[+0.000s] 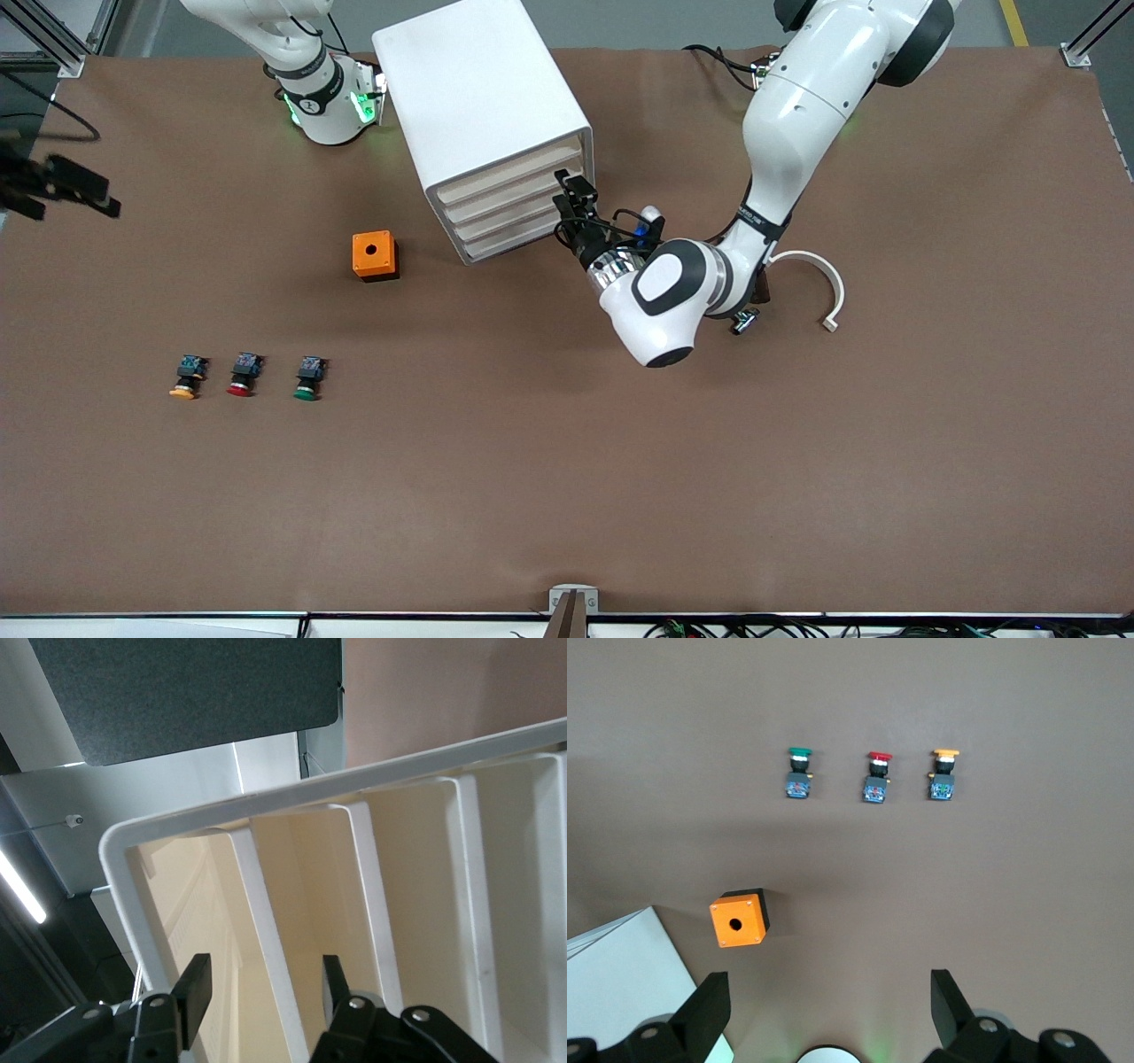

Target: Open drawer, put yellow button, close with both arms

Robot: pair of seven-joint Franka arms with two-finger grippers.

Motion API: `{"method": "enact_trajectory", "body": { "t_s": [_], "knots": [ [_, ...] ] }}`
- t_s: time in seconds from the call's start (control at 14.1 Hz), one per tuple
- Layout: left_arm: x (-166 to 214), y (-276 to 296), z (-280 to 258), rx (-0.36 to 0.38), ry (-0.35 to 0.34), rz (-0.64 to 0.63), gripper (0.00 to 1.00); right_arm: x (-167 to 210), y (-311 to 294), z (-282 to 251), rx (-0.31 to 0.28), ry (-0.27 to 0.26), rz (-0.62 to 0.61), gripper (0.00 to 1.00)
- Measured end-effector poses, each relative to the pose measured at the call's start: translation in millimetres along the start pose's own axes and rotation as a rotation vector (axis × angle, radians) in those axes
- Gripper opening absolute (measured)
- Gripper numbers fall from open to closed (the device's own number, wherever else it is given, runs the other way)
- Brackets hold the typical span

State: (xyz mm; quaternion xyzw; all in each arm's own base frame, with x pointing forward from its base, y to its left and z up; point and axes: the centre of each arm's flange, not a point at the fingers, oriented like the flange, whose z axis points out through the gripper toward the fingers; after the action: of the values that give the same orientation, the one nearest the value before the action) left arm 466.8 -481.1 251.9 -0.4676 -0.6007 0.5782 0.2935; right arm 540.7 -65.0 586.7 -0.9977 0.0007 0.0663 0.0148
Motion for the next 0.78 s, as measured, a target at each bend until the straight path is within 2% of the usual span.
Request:
{"method": "enact_trajectory", "body": {
  "t_s": [0.14,0.28,0.36,0.43,0.57,0.64,0.78],
  "knots": [
    [-8.0,-0.3,20.3,0.000,0.025,0.004,0.58,36.9,13.8,41.5,-0.008,-0.026,0.021,1.00],
    [-14.7,-1.1,38.6,-0.002,0.048,0.008,0.57,61.5,27.7,66.8,-0.018,-0.007,0.040,1.00],
    [-17.4,-1.7,47.3,0.000,0.060,0.010,0.52,69.3,37.2,78.5,-0.021,0.001,0.054,1.00],
    [-20.0,-2.6,55.8,0.001,0.072,0.012,0.52,75.8,49.0,91.8,-0.024,0.014,0.071,1.00],
    [-23.1,-3.7,67.0,0.003,0.088,0.015,0.34,82.2,74.2,125.3,-0.030,0.048,0.090,1.00],
    [-24.0,-3.9,69.4,0.004,0.090,0.015,0.34,83.4,84.7,142.7,-0.034,0.070,0.089,1.00],
    [-23.9,-2.9,68.7,0.001,0.086,0.013,0.24,83.2,98.7,177.4,-0.046,0.117,0.082,1.00]
  ]
}}
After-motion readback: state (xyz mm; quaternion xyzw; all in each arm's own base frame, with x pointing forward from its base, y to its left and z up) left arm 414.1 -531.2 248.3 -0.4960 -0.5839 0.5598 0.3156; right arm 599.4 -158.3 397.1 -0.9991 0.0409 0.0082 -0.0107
